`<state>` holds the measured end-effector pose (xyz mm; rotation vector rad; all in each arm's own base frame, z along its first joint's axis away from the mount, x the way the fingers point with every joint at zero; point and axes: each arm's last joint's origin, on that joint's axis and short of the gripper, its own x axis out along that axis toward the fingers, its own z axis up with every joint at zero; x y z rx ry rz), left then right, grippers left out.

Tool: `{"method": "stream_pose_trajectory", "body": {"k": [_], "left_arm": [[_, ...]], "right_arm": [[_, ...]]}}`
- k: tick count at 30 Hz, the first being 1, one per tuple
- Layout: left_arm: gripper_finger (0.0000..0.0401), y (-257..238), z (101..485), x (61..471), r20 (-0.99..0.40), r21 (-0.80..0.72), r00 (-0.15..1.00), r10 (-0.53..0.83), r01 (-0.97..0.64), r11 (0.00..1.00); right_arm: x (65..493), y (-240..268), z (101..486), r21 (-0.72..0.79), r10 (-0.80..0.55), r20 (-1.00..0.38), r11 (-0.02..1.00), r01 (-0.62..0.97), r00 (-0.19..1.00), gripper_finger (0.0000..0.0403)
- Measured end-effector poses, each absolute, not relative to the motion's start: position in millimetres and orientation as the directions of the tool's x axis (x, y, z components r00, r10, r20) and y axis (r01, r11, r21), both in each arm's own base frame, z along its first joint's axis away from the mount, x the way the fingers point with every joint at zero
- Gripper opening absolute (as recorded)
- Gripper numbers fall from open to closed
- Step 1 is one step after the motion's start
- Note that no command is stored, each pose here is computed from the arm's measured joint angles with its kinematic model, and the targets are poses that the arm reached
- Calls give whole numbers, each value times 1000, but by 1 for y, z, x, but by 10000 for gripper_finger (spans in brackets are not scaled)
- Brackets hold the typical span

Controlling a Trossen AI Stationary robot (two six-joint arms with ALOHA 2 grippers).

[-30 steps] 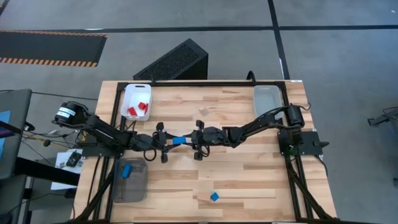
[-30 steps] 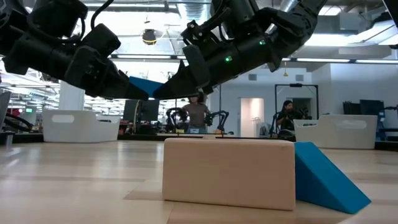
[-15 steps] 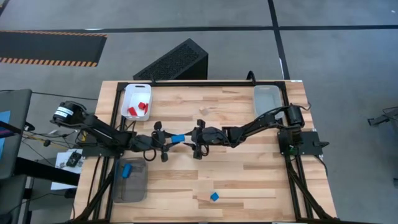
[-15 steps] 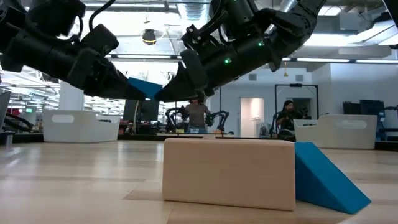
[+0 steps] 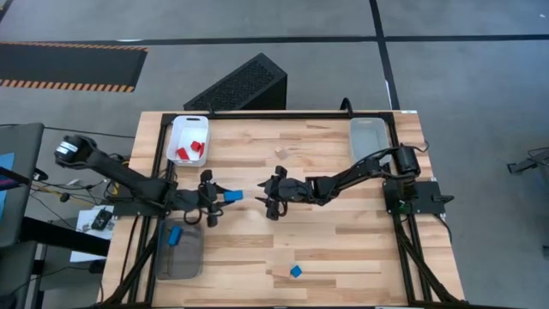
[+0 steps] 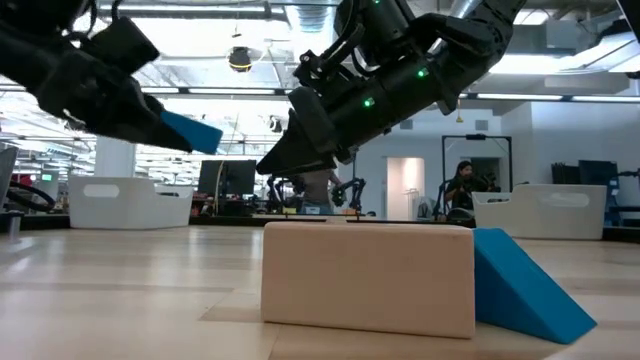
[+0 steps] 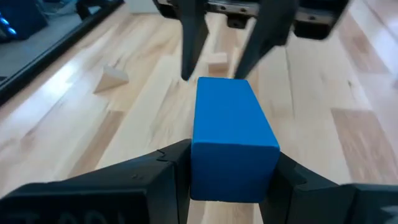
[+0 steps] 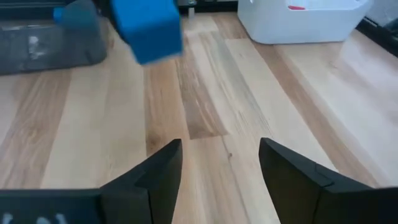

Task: Sort & place blocks by color
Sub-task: Put the top blue block into the black bin

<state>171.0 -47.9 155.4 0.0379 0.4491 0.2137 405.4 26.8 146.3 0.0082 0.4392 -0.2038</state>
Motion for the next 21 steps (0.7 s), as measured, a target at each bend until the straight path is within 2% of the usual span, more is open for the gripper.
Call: {"method": "stream_pose_trajectory", "body": {"k": [5,11,15,21], "left_arm": [[105,-56,181,170,-475,111,858,195,-161,981],[105,-70,210,161,-669,109,730,138,-87,990],[105,-81,223,146,-786,-5,616,56,-98,995],[105,-110,235,127,-806,-167,579,-123,-24,986]], "right_arm": [[405,27,145,-9,-194,-436,977,211,879,228],[404,34,145,41,-176,-439,976,215,881,223],[402,44,143,67,-155,-452,976,207,879,220],[399,62,141,130,-119,-475,970,204,872,214]]}}
